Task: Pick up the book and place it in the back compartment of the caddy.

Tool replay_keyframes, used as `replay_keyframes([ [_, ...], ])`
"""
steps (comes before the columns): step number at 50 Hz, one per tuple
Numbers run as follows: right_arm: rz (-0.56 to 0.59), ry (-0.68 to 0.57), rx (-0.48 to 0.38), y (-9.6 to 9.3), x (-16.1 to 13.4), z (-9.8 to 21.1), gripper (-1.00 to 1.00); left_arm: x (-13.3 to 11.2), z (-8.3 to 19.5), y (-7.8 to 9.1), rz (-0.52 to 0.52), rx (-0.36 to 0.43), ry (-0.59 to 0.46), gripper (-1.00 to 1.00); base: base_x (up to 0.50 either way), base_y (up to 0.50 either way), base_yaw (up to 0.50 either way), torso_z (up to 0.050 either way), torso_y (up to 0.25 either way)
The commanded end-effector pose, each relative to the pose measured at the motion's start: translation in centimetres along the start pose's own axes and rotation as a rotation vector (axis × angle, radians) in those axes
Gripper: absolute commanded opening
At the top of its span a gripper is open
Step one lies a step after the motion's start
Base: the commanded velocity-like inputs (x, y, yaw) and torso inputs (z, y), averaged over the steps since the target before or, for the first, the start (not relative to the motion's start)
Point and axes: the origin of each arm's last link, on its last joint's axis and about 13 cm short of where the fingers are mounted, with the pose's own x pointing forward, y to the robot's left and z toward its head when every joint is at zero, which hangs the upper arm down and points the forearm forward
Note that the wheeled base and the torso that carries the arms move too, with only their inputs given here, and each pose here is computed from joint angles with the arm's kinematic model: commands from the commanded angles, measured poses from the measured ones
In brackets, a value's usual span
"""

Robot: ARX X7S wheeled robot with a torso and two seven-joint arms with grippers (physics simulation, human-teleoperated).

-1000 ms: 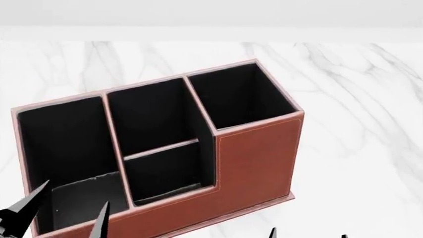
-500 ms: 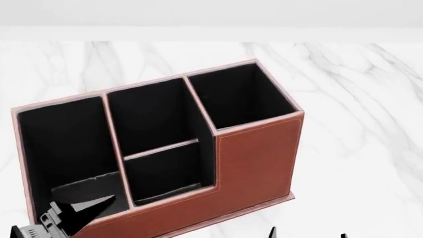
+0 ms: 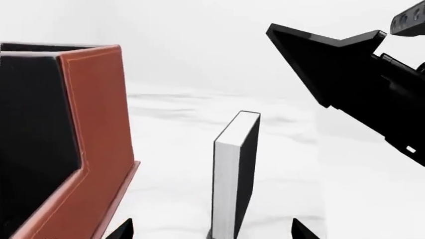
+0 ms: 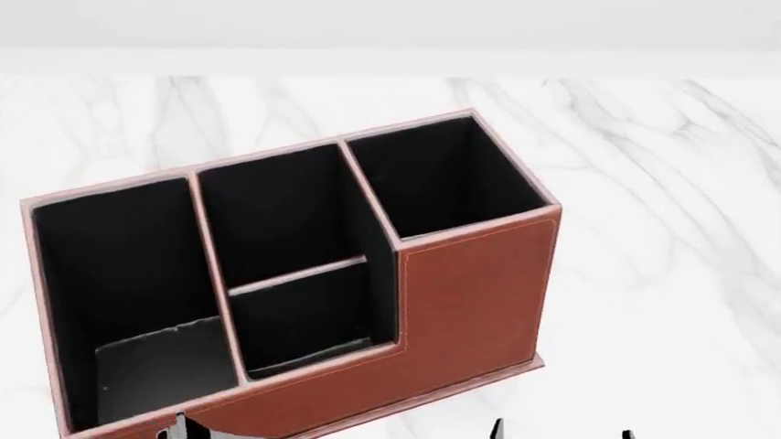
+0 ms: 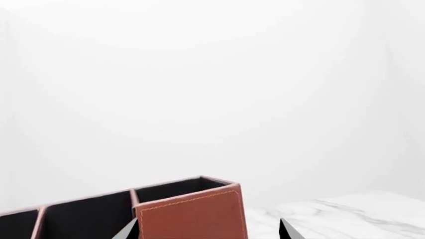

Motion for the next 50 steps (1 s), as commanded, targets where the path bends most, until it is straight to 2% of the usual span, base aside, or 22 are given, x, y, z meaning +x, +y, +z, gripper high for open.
replay_keyframes([
  [1, 0.004, 0.000, -0.003, 0.1, -0.1, 0.0, 1.00, 1.0, -0.9, 1.3, -0.049, -0.038, 0.055, 1.00, 0.00, 0.00, 0.00, 0.000, 0.000],
  [8, 0.004, 0.001, -0.004, 0.1, 0.0, 0.0, 1.00, 1.8, -1.1, 2.1, -0.043, -0.053, 0.086, 1.00, 0.00, 0.00, 0.00, 0.000, 0.000],
  [15, 0.008, 0.003, -0.006, 0.1, -0.1, -0.1, 1.00, 2.8, -0.7, 2.7, -0.037, -0.024, 0.096, 1.00, 0.00, 0.00, 0.00, 0.000, 0.000],
  [37, 0.011, 0.005, -0.008, 0.2, -0.1, -0.2, 1.00, 5.4, 1.0, 3.1, -0.079, 0.025, 0.110, 1.00, 0.00, 0.00, 0.00, 0.000, 0.000],
  [50, 0.014, 0.011, -0.008, 0.2, 0.0, -0.4, 1.00, 6.5, 1.1, 3.3, -0.099, 0.024, 0.104, 1.00, 0.00, 0.00, 0.00, 0.000, 0.000],
])
